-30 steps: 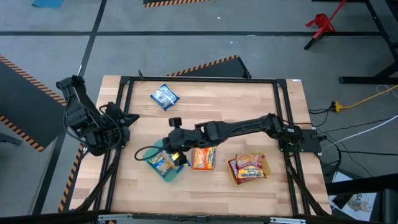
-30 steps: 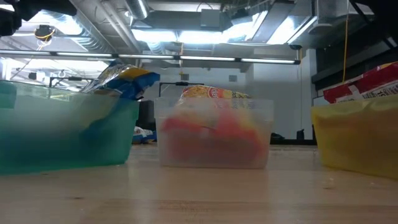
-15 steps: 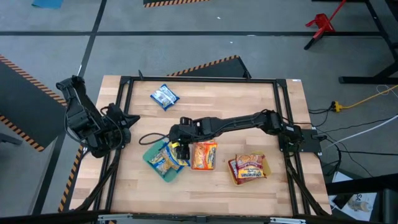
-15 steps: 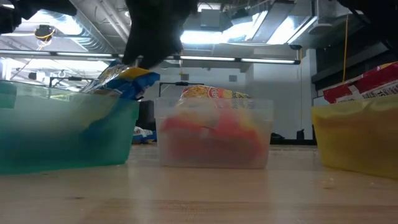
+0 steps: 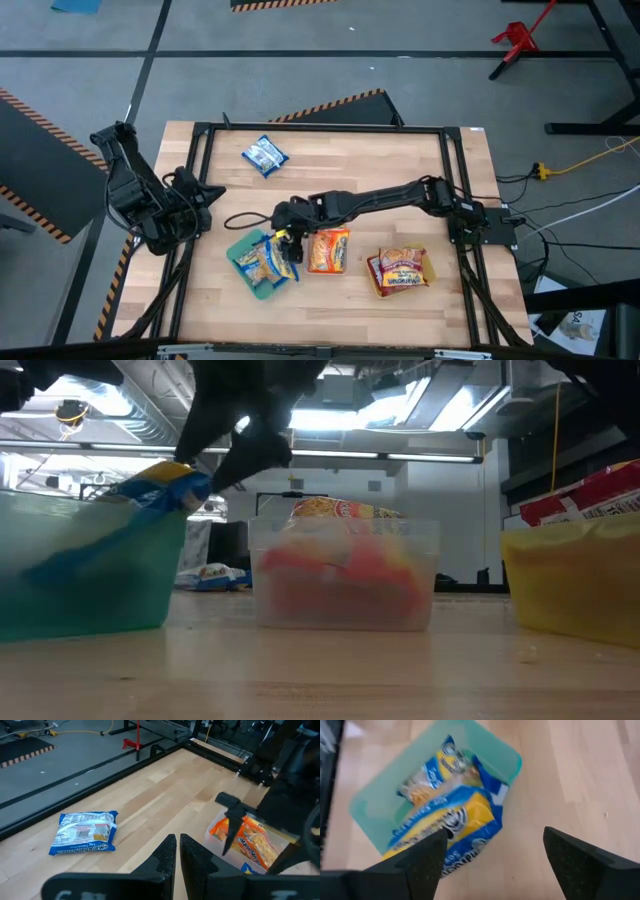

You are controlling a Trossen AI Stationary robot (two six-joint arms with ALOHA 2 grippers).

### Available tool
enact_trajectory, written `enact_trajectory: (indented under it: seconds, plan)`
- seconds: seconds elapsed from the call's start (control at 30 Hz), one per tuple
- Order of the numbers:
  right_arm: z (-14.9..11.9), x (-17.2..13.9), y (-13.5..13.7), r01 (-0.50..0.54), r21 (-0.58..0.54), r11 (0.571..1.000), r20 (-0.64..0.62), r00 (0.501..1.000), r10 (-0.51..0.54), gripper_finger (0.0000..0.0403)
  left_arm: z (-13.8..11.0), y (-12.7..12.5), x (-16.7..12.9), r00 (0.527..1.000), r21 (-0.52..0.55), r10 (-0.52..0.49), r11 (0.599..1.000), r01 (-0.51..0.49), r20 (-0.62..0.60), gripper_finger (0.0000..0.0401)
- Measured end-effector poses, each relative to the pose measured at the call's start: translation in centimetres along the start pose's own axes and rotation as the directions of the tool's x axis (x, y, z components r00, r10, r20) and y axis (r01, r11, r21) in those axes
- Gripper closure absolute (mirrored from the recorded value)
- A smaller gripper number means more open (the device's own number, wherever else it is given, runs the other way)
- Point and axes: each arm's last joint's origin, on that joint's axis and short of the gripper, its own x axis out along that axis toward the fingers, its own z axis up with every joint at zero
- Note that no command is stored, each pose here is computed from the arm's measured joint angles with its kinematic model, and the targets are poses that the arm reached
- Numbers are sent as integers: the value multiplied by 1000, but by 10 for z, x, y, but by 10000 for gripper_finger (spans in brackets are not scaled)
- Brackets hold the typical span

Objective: Sort Maruchan noodles
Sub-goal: Put the right blue noodle pack into the green bin

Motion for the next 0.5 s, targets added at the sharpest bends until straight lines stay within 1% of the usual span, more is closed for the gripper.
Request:
enact_trajectory:
  seconds: [0.13,0.2,0.3,0.37,0.43,0.5]
  plan:
    - [8,-18,2,-27,-4,1000,44,999,27,94,0,0,0,1000,0,0,1000,0,0,384]
    - [8,-22,3,-40,-5,999,39,998,40,94,0,0,0,1000,0,0,1000,0,0,384]
    - [4,-18,4,-64,38,997,14,998,63,95,0,0,0,1000,0,0,1000,0,0,384]
    - [2,-11,5,-104,81,991,37,994,101,95,0,0,0,1000,0,0,1000,0,0,383]
    - [-2,-6,2,-103,128,986,31,995,100,95,0,0,0,1000,0,0,1000,0,0,383]
    - [-4,-3,-1,-97,151,984,26,995,95,95,0,0,0,1000,0,0,1000,0,1,383]
